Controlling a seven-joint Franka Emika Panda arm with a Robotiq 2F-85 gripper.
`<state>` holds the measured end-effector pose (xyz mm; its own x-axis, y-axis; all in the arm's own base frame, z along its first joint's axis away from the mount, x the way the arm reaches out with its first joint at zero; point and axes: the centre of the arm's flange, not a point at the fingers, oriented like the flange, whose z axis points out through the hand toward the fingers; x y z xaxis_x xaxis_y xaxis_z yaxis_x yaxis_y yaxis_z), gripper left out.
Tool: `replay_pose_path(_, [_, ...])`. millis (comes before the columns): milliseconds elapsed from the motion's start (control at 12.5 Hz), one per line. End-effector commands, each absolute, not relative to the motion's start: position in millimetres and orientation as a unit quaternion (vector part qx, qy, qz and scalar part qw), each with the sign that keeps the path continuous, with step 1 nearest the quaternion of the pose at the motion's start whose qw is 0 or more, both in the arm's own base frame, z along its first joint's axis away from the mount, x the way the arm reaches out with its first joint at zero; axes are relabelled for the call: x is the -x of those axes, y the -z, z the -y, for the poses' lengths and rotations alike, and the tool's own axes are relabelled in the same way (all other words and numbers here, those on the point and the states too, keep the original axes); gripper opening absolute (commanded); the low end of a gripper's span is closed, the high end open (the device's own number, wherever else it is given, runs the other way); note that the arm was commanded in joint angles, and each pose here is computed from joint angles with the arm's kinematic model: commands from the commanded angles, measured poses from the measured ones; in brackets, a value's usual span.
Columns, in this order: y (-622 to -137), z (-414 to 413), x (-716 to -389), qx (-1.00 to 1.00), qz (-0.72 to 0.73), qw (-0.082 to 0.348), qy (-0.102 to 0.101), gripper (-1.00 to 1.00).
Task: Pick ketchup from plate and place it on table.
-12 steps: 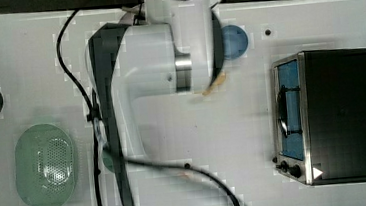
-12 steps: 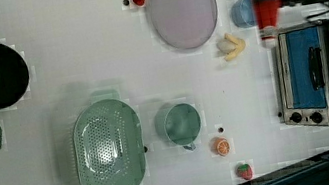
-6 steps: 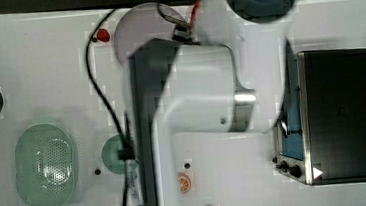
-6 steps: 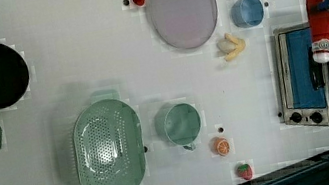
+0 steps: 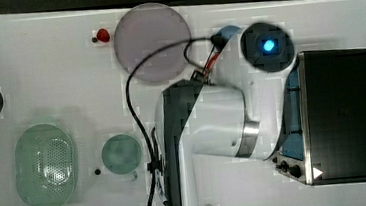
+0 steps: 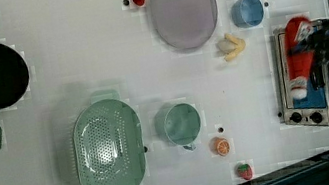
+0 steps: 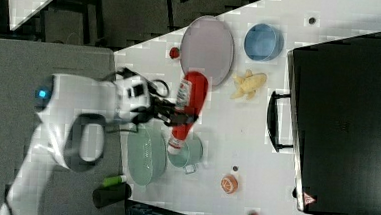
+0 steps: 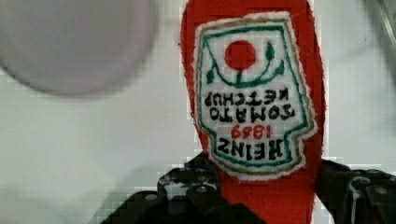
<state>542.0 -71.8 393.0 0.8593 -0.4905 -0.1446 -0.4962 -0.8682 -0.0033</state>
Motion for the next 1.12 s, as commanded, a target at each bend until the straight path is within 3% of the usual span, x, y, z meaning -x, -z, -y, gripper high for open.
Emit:
replay_pose_path(80, [-403,36,-531,0.963,-0.266,0.025,-0.02,0.16])
replay_pose_path(400, [-332,31,-500,0.969,-0.245,-0.019,-0.009,0.16])
replay_pose_path(800, [-256,23,-484,0.965,-0.256,-0.019,-0.045,0.16])
replay_pose_path(880, [-246,24,-484,0.965,-0.257,-0.018,-0.045,0.22])
replay_pose_path(1120, [-241,25,-491,0.966,-0.259,-0.011,-0.025,0.86])
